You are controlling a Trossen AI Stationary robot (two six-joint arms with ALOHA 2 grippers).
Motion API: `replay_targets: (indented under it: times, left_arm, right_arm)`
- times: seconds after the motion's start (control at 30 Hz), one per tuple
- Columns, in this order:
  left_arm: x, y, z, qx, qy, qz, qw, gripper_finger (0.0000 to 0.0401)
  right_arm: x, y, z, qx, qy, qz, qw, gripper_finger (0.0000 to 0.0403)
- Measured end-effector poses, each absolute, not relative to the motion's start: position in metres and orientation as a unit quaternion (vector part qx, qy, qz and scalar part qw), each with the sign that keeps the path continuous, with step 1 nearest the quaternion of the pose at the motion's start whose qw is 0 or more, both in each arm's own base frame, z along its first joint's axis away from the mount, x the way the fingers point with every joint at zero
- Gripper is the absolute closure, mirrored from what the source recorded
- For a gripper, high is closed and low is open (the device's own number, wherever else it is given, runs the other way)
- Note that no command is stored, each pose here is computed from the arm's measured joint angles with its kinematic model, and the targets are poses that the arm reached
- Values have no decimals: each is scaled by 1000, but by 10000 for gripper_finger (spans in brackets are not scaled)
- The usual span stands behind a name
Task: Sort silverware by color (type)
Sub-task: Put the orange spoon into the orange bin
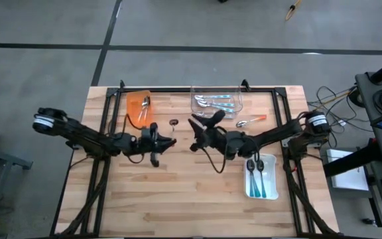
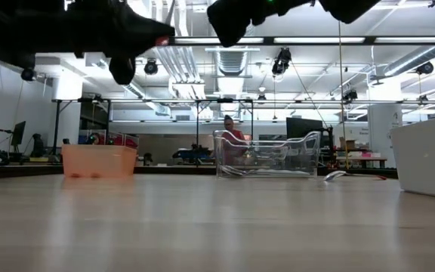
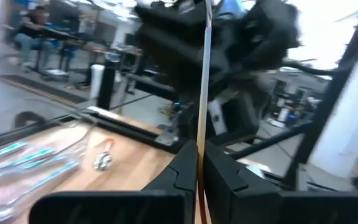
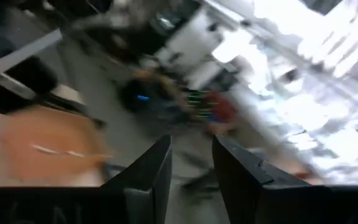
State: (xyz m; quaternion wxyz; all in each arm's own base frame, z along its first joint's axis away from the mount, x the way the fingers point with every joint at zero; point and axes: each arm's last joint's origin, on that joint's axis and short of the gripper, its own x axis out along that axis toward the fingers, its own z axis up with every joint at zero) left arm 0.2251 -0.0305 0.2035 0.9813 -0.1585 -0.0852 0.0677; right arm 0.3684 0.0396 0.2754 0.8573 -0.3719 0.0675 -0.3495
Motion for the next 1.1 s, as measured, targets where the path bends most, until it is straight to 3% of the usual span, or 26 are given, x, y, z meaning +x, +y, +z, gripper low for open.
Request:
replay_targets:
  times: [0.23,0.43,1.1]
  left_arm:
    - [223,-38,207,-154,-83,34,984,401]
    - [224,-44,199,-145,-49,-12,988,401]
    - [242,-51,182,-154,-7,-6,988,401]
  right_arm:
    - [347,31,291,-148,31,-132,980,296]
    - [333,19,300,19,19,64,998,296]
    - [356,20,285,43,-34,45,997,296]
